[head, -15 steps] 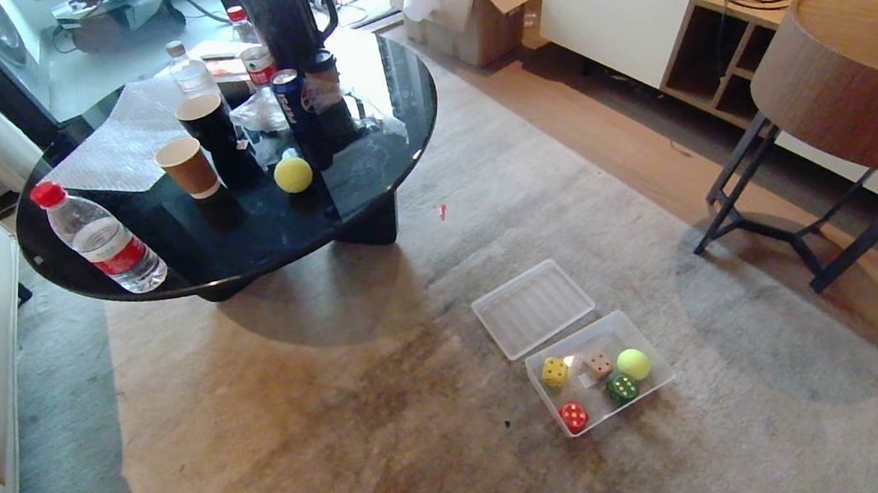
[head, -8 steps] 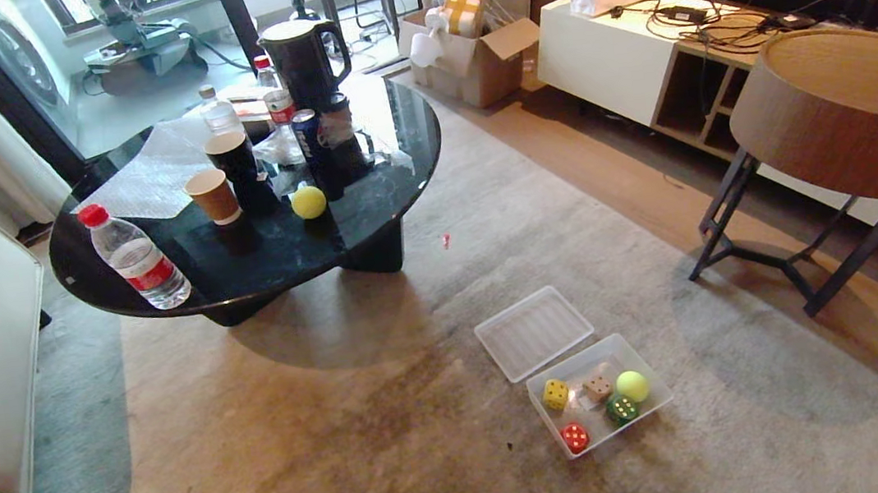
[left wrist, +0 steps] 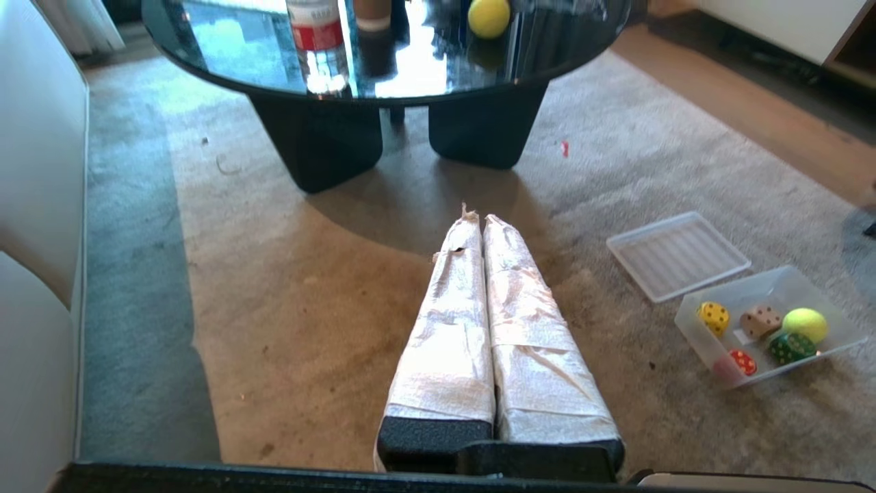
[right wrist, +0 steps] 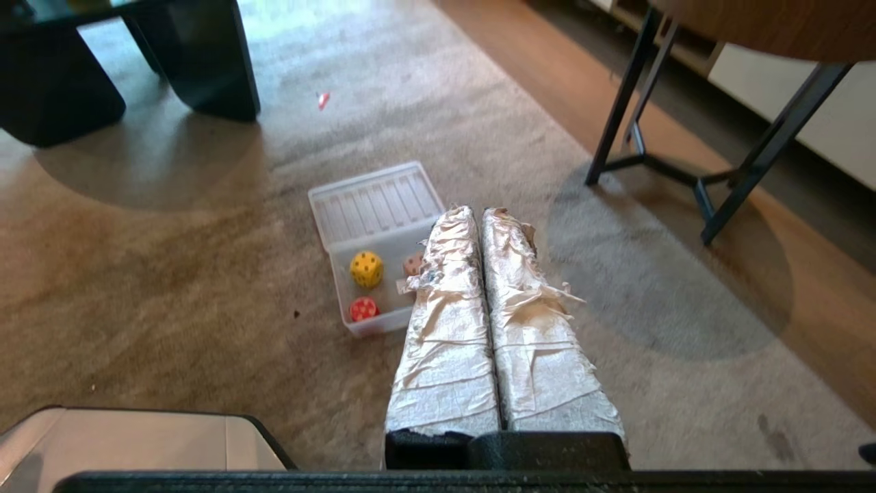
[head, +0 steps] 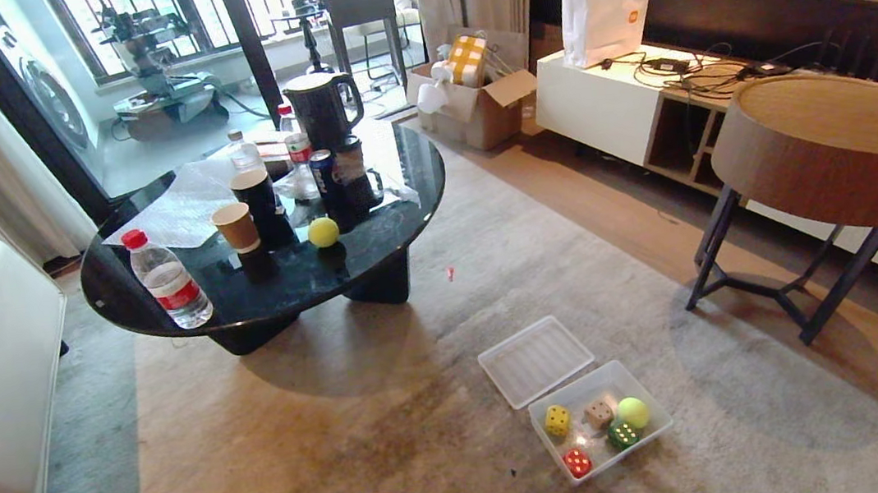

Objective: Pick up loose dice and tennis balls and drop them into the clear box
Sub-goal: Pick up the ball on the table

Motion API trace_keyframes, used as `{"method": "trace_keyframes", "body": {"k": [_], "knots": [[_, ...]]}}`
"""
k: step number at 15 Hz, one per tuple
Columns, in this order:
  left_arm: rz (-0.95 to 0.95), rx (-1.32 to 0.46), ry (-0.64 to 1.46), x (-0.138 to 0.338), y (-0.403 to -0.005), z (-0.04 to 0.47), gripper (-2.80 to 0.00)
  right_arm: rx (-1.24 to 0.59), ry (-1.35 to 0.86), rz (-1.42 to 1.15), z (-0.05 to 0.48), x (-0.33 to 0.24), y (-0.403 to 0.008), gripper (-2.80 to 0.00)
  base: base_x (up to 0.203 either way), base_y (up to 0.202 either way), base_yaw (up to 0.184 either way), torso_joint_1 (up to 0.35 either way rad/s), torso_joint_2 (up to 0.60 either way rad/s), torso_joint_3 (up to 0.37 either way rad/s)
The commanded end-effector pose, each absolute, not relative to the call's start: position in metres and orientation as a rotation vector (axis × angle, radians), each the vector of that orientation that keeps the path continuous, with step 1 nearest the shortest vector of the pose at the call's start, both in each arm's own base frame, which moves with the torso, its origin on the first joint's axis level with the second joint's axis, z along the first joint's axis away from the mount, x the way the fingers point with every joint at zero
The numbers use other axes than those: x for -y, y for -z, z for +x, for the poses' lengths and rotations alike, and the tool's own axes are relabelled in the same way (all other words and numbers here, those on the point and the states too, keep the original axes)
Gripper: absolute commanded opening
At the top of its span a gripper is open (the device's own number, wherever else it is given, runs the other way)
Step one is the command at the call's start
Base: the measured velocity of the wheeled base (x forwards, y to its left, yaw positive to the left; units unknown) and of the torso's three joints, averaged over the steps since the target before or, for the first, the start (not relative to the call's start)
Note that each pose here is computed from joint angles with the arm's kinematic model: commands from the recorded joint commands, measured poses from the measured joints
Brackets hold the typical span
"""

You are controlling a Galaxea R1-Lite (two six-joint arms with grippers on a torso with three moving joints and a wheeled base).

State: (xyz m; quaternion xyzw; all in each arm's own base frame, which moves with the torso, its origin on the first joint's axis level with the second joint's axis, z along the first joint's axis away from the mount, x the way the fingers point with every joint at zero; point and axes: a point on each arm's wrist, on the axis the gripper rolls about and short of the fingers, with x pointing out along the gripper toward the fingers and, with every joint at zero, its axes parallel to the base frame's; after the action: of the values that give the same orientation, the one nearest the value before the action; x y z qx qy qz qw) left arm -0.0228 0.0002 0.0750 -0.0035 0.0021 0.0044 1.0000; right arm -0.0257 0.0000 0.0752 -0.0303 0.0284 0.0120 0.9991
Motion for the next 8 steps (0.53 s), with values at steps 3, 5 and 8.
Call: {"method": "trace_keyframes", "body": {"k": [3,5,8], "knots": [[-0.008,-0.005,-0.009,-0.0002,-0.0750,-0.0228,-2.80,-0.059,-0.025,-0.061,-0.0256,0.0000,-0.0752,-2.80,0.000,0.000,0.000,0.004,0.00,0.206],[-0.008,-0.005,-0.009,-0.0002,-0.0750,-0.0228,-2.80,-0.059,-0.025,-0.061,-0.0256,0.0000,-0.0752,-2.80,0.000,0.000,0.000,0.000,0.00,0.205],[-0.009,-0.003,-0.009,-0.0002,-0.0750,-0.0229,-2.80,-0.059,-0.025,-0.061,-0.0256,0.0000,-0.0752,-2.80,0.000,0.000,0.000,0.002,0.00,0.204]]}}
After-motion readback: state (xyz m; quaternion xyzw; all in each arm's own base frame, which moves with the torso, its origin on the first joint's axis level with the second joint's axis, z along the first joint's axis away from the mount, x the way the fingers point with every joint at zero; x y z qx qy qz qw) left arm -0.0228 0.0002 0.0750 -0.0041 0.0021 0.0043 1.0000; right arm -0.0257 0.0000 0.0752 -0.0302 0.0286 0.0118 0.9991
